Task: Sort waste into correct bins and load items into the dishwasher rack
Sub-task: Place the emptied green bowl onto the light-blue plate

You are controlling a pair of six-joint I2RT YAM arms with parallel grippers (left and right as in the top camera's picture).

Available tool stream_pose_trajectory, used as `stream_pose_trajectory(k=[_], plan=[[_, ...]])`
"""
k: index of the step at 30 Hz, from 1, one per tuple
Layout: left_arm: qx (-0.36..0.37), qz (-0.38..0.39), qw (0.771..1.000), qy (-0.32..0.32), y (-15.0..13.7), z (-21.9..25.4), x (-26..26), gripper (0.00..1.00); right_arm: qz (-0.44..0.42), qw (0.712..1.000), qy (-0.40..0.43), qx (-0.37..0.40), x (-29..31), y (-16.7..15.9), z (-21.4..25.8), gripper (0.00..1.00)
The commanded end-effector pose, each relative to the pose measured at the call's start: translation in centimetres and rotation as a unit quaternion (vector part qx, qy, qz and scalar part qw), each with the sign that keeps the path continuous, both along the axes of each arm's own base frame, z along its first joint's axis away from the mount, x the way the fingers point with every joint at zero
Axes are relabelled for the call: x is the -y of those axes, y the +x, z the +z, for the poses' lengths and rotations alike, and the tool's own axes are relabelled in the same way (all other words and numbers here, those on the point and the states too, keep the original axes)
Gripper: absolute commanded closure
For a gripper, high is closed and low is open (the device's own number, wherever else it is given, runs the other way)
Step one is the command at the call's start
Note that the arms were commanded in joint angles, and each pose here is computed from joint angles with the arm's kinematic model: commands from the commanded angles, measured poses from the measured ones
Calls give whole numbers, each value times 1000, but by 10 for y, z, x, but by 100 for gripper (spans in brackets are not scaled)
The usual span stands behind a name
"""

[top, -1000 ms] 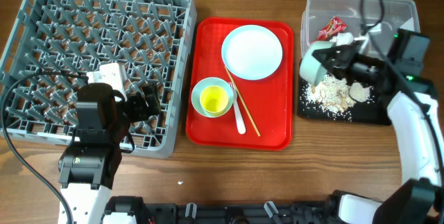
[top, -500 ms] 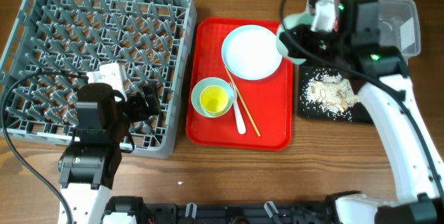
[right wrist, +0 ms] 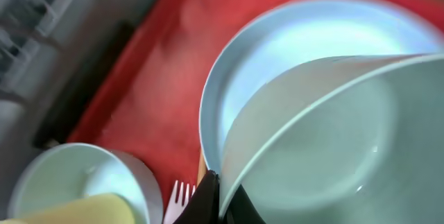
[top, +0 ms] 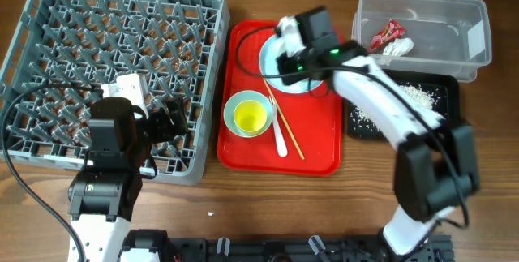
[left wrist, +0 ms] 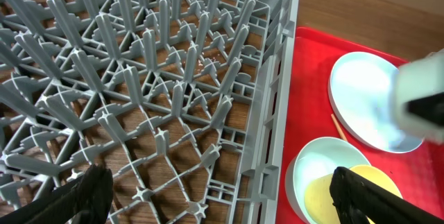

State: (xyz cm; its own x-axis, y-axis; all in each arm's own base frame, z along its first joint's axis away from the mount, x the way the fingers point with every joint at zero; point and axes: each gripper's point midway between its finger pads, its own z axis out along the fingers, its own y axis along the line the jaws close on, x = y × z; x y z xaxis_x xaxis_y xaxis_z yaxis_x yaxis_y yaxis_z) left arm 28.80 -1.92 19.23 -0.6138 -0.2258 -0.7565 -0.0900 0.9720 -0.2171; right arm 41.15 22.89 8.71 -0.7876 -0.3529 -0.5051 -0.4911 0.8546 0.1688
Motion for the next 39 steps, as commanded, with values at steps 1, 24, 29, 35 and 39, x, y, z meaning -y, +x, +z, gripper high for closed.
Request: stream_pose_trajectory(k=[1,24,29,35,39], plan=[[10,1,1000,2,3,8,-2,0,29,999,-28,-9,-17,-4,-30,96],[10,1,1000,2,3,8,-2,0,41,999,5,33,-45,-8,82,62],[9,1,1000,1,2,8,-2,0,44,998,38,-20,-50,-31,89,60],[9,1,1000,1,2,8,-2,0,-16,990,14,-143,-33,-71,44,58],[9,1,1000,1,2,8,-2,0,-31,984,-1,-177,-23,-87,16,57]])
